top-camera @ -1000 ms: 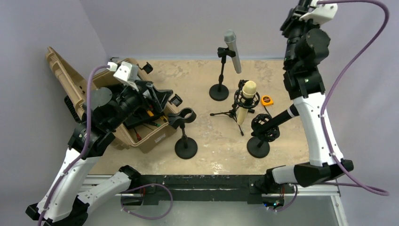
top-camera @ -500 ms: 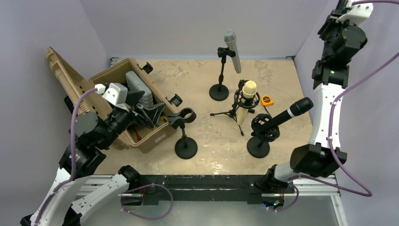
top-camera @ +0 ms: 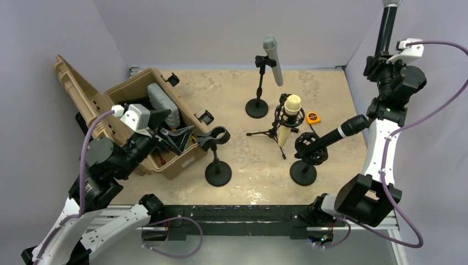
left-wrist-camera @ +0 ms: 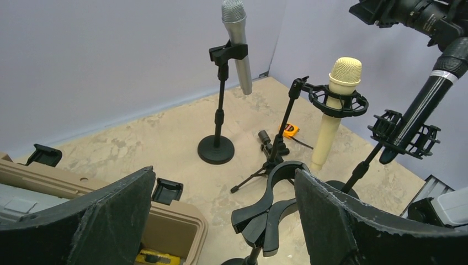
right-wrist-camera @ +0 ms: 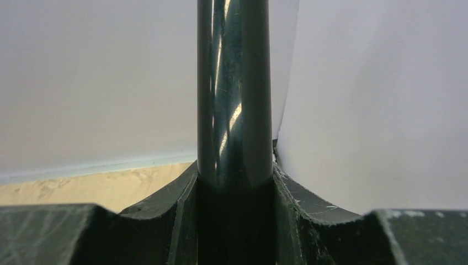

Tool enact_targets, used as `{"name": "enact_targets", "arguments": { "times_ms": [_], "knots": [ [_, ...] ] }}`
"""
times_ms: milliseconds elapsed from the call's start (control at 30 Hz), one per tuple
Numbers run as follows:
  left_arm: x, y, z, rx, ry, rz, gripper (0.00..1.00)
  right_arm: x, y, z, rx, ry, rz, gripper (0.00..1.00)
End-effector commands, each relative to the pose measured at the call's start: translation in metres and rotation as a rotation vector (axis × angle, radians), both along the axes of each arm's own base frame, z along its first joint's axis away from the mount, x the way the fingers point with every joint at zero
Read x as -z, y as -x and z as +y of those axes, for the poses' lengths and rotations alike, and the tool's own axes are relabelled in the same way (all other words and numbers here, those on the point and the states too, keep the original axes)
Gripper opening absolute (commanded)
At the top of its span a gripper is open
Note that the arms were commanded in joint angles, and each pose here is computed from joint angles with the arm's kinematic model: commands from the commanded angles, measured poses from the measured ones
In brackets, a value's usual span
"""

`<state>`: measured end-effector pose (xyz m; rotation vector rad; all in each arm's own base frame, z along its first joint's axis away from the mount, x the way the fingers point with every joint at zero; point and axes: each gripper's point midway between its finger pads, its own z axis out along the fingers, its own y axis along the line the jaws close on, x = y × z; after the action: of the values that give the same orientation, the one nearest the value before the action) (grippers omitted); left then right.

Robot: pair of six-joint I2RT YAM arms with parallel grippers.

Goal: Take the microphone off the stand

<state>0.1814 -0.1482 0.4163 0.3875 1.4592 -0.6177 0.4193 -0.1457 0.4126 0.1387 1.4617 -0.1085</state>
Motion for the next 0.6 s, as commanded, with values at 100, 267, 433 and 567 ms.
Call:
{"name": "enact_targets", "arguments": {
  "times_ms": [100,267,433,567],
  "knots": [
    [-0.014,0.007,0.004,0.004,0.029,-0.072,0.94,0.002,0.000,0.009,-0.059,0.033,-0.035,0.00],
    [-0.013,0.009,0.006,0.000,0.033,-0.086,0.94,0.059,-0.023,-0.001,-0.074,-0.002,0.077,0.00],
    [-0.015,0.010,0.009,-0.006,0.036,-0.093,0.94,0.105,-0.042,0.000,-0.136,-0.028,0.162,0.00],
    [-0.015,0.010,0.008,-0.002,0.037,-0.095,0.94,0.142,-0.050,0.004,-0.183,-0.063,0.204,0.00]
  ]
}}
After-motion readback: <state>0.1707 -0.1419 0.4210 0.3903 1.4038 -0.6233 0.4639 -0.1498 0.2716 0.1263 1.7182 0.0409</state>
